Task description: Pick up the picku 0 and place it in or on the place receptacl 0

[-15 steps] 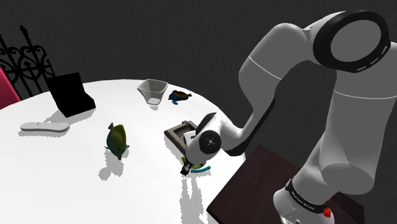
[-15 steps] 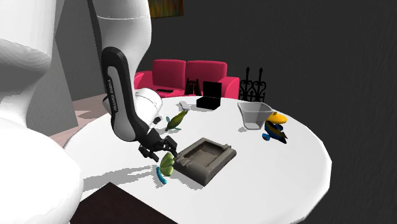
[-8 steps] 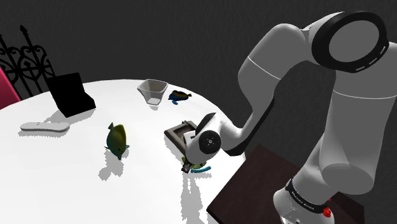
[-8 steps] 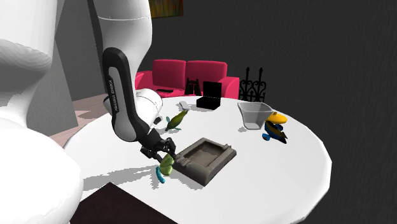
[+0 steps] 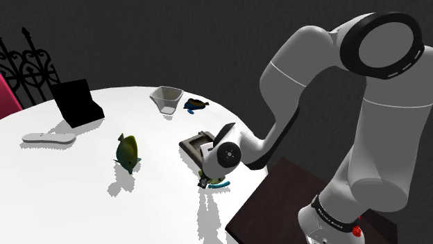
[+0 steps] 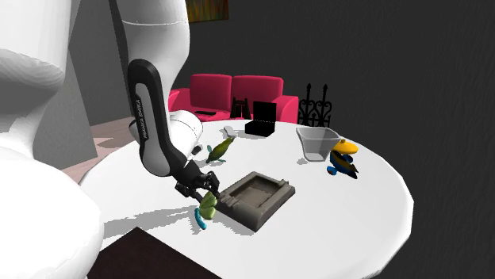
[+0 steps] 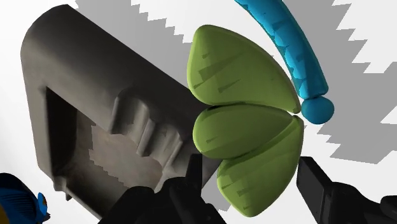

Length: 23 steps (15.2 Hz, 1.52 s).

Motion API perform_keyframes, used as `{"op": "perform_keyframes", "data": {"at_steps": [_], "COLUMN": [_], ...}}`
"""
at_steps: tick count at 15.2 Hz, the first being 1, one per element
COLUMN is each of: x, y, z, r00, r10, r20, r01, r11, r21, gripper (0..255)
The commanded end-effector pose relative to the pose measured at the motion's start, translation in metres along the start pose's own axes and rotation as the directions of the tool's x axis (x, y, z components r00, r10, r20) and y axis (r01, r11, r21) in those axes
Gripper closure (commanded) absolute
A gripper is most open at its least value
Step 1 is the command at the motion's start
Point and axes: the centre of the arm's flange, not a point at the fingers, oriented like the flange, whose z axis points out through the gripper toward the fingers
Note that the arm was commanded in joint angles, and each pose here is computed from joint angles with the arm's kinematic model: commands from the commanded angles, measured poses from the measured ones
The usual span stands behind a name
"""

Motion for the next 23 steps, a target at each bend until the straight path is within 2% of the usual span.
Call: {"op": "perform_keyframes", "data": {"at_steps": [1,23], "x": [0.0,0.033], "y": [0.0,0.046], "z": [0.0,-0.101], "r00": [1.0,1.0], "r10": [0.0,0.0], "r20": [0.0,0.0], "r01": [0.0,0.0], "r11": [1.0,1.0], "r21": [0.0,0.0], "gripper": [255,255]}}
